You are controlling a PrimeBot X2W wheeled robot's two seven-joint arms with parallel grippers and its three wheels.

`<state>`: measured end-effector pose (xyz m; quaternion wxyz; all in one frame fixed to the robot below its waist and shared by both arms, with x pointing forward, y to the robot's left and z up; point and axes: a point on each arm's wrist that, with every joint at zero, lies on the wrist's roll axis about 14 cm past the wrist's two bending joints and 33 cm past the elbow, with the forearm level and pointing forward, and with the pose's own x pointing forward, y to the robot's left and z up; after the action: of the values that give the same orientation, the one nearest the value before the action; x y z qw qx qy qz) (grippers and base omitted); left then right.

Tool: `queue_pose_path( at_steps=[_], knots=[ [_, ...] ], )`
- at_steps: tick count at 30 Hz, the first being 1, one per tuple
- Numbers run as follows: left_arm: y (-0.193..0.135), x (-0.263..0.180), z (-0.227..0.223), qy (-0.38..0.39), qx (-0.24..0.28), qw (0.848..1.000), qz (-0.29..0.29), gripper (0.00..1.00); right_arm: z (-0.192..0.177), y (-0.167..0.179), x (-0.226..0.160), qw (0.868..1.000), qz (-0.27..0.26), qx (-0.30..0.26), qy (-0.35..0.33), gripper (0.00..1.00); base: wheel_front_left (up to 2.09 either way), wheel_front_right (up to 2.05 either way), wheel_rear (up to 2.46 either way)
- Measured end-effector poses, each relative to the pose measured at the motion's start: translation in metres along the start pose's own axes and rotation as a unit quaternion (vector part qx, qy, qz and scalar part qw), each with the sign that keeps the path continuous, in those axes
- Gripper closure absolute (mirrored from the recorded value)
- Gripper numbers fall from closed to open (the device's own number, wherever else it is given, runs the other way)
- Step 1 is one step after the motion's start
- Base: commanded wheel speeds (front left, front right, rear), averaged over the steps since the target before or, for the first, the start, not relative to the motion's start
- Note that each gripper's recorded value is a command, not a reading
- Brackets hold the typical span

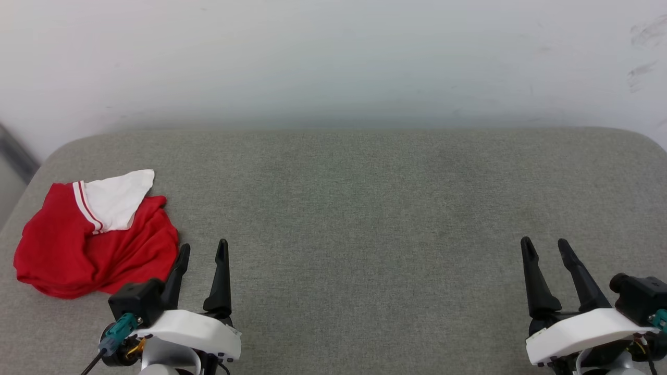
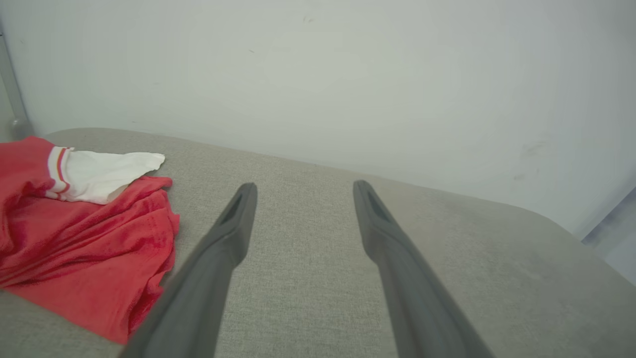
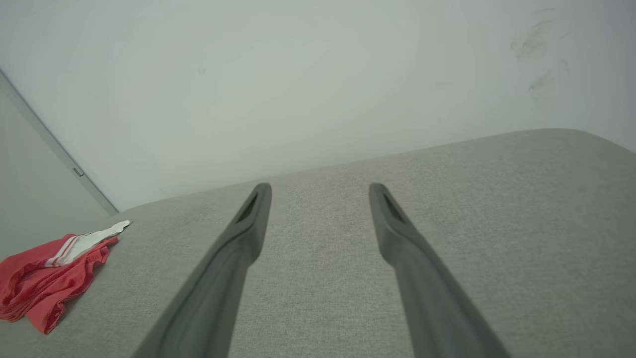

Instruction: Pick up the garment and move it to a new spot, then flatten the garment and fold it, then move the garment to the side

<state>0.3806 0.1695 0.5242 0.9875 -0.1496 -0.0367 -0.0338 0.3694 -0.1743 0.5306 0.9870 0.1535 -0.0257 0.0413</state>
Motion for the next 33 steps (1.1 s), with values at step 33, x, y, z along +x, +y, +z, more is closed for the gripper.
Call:
queue_pose_path(
  at_steps=[33],
  knots=[
    [-0.013, 0.002, -0.005, -0.008, 0.135, 0.99, -0.036, 0.0, -0.006, -0.006, -0.005, 0.995, -0.005, -0.094, 0.012, 0.0, 0.0, 0.0, 0.0]
  ],
)
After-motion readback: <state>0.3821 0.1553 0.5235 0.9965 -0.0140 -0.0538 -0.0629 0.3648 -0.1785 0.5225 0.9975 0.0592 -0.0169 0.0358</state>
